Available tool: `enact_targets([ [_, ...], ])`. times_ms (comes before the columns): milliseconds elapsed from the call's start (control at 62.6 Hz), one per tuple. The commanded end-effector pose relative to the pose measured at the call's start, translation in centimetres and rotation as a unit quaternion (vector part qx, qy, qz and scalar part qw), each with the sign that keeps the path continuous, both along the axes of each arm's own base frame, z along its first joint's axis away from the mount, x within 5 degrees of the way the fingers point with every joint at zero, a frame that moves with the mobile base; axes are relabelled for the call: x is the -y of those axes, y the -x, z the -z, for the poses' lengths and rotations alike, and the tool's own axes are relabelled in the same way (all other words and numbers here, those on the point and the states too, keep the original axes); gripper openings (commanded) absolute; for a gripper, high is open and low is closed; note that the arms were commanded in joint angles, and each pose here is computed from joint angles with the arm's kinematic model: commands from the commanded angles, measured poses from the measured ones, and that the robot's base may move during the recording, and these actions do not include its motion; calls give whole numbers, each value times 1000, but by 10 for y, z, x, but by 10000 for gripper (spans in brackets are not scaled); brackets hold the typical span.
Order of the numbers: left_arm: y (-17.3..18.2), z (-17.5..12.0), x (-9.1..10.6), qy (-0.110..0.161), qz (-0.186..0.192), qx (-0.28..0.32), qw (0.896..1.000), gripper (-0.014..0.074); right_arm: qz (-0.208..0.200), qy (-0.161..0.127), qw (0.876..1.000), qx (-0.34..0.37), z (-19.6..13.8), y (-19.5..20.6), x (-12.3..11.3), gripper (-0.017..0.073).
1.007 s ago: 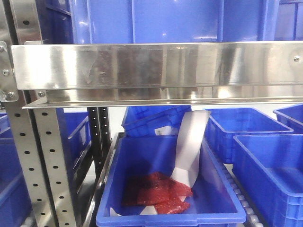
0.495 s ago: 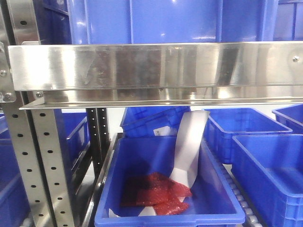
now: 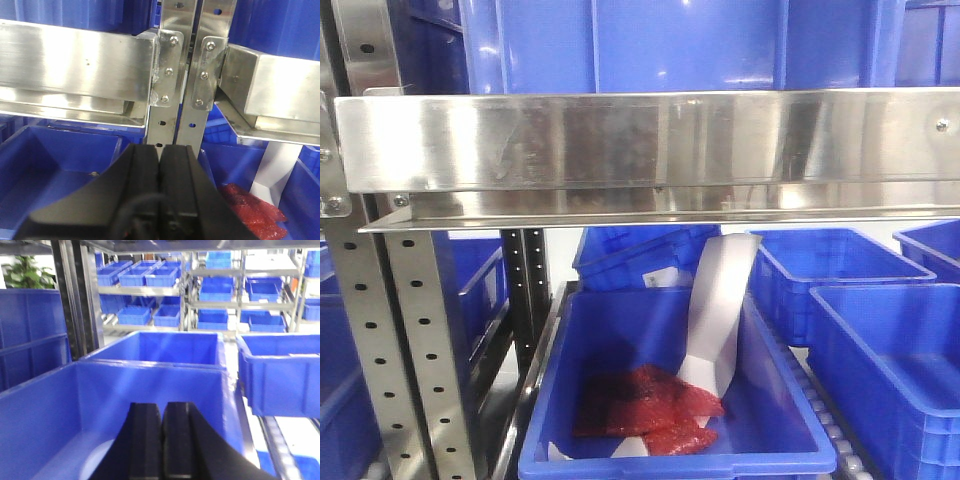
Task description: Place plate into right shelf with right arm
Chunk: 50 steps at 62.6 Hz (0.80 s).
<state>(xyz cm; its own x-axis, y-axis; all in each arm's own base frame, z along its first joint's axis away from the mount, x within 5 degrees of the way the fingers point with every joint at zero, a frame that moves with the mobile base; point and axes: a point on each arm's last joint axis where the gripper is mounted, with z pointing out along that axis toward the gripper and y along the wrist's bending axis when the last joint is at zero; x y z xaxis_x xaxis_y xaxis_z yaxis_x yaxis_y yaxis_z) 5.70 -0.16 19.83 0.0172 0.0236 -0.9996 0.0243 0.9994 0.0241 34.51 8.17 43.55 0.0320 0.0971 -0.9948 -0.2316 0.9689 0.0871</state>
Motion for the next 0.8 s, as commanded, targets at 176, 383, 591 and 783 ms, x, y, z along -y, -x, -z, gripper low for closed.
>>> enact_targets([
  [176,1,-5,-1,9,-5,44,999,-128,11,-16,996,90,1,71,20,53],
  [383,1,-5,-1,9,-5,44,999,-128,12,-9,996,92,46,139,36,53],
  [591,1,-5,-1,9,-5,44,999,-128,12,-13,994,108,87,212,53,53],
  [783,1,-5,-1,9,-5,44,999,-128,12,-22,989,144,121,266,65,53],
])
